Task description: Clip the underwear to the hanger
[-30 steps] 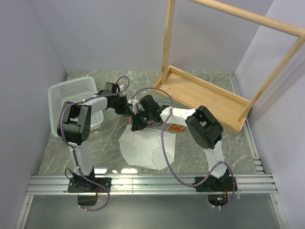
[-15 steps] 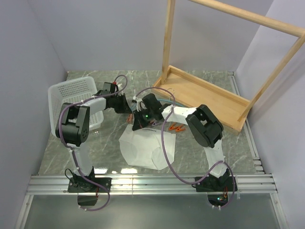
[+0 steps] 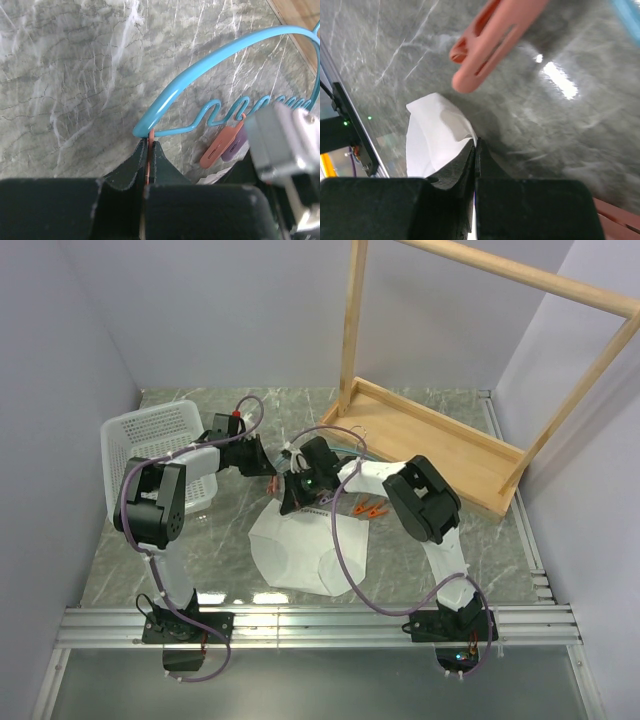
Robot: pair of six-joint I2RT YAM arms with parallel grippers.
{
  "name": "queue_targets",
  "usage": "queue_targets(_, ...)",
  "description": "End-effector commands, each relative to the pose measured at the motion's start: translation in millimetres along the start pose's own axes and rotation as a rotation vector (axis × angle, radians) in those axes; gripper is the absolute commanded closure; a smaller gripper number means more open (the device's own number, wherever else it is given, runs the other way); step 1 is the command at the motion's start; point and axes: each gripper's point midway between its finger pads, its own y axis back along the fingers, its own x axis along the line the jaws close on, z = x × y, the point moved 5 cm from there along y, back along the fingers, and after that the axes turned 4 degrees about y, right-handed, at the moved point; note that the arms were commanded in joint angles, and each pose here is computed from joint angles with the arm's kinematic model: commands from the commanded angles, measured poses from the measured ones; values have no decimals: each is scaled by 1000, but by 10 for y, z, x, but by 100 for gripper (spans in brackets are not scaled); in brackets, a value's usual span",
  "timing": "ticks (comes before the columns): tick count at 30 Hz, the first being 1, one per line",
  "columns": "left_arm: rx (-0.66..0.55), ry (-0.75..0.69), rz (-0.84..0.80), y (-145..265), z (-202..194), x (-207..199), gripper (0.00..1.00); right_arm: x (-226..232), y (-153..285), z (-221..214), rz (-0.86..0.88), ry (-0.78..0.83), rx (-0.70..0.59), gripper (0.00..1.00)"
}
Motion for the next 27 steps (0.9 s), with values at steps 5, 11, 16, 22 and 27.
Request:
queue_targets(5, -66, -41, -73, 150, 127, -184, 100, 27, 26, 208, 12, -36, -41, 100)
queue_targets(11, -75, -55, -77, 175, 122, -192, 100, 20, 4, 261, 8, -54, -35, 100)
queue_targets(16, -74, -60, -83, 181, 109, -196, 100, -6, -18, 272, -8, -65, -24, 100)
queue_targets(22, -74, -70, -76, 176, 115, -183, 100, -9, -5, 268, -8, -61, -30, 100)
queue_targets(27, -71, -84, -43, 166, 107, -127, 100, -17, 12, 264, -9, -61, -33, 100)
